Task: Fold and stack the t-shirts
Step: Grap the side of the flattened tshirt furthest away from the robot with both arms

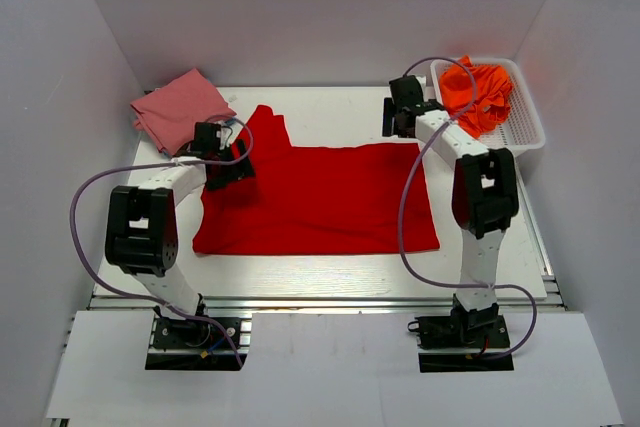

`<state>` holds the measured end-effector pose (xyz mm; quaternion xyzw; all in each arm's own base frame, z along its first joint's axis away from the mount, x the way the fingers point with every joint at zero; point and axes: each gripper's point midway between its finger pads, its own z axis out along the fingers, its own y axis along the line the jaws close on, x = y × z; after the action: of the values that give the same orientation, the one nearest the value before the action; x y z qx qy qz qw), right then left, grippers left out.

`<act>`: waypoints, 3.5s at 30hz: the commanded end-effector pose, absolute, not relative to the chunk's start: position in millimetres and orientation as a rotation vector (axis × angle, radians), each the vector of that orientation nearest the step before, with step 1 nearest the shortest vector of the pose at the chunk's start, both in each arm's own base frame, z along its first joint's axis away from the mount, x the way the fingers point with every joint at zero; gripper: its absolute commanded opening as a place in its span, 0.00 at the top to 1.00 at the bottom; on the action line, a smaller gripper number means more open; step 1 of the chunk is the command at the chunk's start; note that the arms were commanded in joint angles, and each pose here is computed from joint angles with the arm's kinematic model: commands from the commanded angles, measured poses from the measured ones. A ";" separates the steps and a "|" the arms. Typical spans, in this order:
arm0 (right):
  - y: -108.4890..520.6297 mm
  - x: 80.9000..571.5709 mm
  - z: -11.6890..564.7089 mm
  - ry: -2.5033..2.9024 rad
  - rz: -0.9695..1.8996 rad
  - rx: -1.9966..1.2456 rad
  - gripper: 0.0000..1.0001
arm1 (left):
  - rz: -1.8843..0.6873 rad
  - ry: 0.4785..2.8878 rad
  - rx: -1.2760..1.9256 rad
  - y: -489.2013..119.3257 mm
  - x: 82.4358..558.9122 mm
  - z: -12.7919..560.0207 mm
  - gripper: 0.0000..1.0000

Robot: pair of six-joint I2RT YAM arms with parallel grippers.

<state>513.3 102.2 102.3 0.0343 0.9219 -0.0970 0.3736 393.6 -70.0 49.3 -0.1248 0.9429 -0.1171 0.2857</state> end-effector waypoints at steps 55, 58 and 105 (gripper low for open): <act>94.7 538.4 51.1 2.481 -0.028 0.261 0.10 | 0.015 1.991 0.094 -81.6 658.5 102.2 1.00; 94.4 540.5 49.3 2.481 -0.032 0.275 0.10 | -0.038 1.934 0.086 -87.5 654.0 129.5 1.00; 74.4 469.4 126.5 2.273 -0.002 0.204 1.00 | -0.276 1.798 -0.102 -66.3 396.1 196.3 1.00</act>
<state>471.0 73.7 107.5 0.0839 0.9182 -0.0066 0.3871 415.9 -75.4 178.2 0.0066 0.7977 -0.1091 0.5931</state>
